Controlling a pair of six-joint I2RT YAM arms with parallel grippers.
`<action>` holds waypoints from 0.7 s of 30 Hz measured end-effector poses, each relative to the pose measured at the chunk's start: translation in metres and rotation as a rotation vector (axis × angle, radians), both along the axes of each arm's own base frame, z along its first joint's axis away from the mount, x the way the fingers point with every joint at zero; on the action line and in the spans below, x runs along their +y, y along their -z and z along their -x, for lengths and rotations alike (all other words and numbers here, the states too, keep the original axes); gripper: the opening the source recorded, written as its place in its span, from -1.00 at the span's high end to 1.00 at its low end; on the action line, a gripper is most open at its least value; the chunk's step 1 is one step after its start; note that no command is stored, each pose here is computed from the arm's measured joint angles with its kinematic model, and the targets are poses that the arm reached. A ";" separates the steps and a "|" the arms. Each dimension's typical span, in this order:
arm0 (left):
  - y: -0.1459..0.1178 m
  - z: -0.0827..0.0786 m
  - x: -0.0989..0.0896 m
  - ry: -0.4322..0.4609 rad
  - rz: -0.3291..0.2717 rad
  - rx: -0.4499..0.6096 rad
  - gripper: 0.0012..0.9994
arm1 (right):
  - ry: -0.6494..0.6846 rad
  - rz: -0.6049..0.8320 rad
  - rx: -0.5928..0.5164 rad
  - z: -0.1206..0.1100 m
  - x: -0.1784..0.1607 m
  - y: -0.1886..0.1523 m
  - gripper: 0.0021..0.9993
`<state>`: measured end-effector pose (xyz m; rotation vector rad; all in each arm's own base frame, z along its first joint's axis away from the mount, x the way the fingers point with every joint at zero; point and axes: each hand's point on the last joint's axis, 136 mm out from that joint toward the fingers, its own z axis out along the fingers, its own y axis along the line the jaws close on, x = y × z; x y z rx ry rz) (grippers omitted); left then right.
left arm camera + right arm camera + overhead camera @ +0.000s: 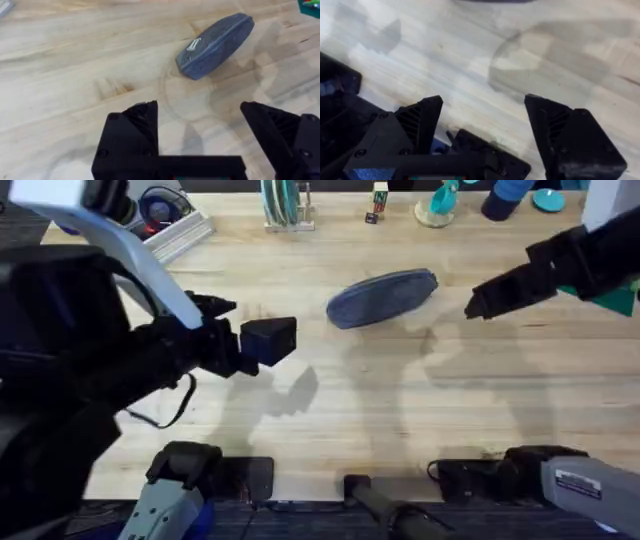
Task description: Unzip the bag, pick up the pens from the table one at a time and place them inside, then zip the bag closed.
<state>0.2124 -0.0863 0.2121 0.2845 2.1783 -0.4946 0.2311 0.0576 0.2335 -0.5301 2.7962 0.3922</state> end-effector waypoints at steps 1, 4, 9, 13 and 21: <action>-0.002 0.003 0.001 -0.004 -0.001 0.011 -0.99 | 0.003 0.000 0.012 0.003 0.000 0.001 -0.99; -0.003 0.011 0.002 -0.009 -0.005 0.044 -0.99 | 0.006 0.000 0.037 0.008 0.000 0.002 -0.99; 0.001 0.023 0.009 -0.047 -0.023 0.134 -0.99 | 0.007 0.000 0.055 0.012 0.000 0.003 -0.99; -0.001 0.024 0.018 -0.101 -0.044 0.180 -0.99 | 0.006 0.000 0.055 0.012 0.000 0.003 -0.99; 0.010 0.014 0.023 -0.154 -0.052 0.265 -0.99 | 0.006 0.000 0.055 0.012 0.000 0.003 -0.99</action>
